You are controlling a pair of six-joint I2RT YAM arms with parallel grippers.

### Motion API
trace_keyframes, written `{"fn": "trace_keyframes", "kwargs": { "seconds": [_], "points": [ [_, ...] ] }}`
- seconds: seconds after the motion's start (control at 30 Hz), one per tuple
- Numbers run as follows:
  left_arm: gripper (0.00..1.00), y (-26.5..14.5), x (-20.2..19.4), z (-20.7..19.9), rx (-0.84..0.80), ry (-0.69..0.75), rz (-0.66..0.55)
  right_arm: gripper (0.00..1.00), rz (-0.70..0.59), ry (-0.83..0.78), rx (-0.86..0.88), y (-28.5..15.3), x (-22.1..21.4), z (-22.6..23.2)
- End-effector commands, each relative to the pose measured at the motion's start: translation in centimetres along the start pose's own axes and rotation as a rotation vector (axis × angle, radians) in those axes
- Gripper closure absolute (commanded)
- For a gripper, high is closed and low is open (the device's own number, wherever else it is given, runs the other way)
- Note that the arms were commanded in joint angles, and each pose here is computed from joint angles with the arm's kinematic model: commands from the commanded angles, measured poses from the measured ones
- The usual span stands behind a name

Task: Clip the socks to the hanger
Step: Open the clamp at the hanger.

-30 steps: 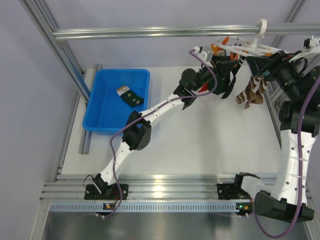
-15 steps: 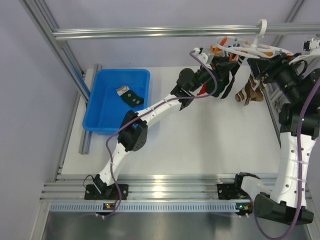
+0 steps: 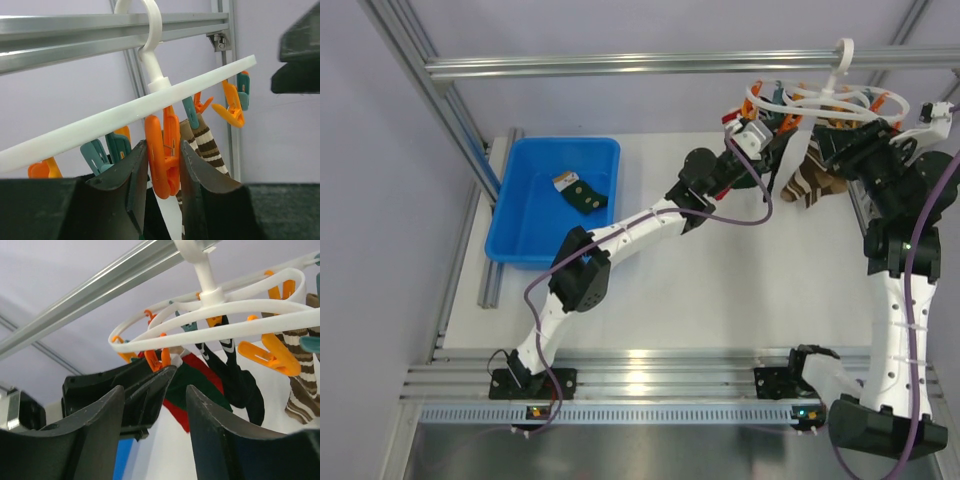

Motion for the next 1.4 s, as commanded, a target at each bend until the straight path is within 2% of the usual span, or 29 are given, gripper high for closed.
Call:
{"fn": "trace_keyframes", "kwargs": {
  "seconds": [0.0,0.07,0.2,0.37,0.63,0.77,1.0,1.13,1.37],
  "points": [
    [1.0,0.5,4.4,-0.3,-0.006,0.122,-0.101,0.46,-0.08,0.082,-0.005,1.3,1.1,0.4],
    [1.0,0.5,4.3,-0.4,-0.011,0.138,-0.101,0.42,-0.076,0.122,0.006,2.2,1.0,0.5],
    [1.0,0.6,4.3,-0.6,-0.018,0.156,-0.108,0.41,-0.05,0.152,0.041,3.9,0.4,0.4],
    [1.0,0.5,4.3,-0.7,-0.029,0.169,-0.109,0.34,-0.01,0.135,0.146,5.2,-0.3,0.8],
    [1.0,0.6,4.4,-1.0,-0.055,0.157,-0.128,0.35,0.019,0.033,0.202,6.2,-0.9,0.8],
    [1.0,0.6,4.5,-1.0,-0.061,0.151,-0.133,0.41,0.046,-0.008,0.207,6.3,-1.5,0.5],
    [1.0,0.4,4.5,-1.3,-0.077,0.137,-0.15,0.45,0.05,-0.066,0.187,6.5,-1.8,-0.1],
    [1.0,0.4,4.4,-1.3,-0.08,0.132,-0.144,0.59,0.043,-0.08,0.168,6.9,-1.8,-0.4],
    [1.0,0.4,4.2,-1.5,-0.093,0.137,-0.148,0.66,0.066,-0.087,0.148,7.3,-2.0,-0.6]
  ]
}}
Point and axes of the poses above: each gripper's point midway between its finger pads, its own y axis out along the fingers, its own z axis along the line the jaws close on, x = y × z, the point moved 8 cm from there along -y, back along the fingers
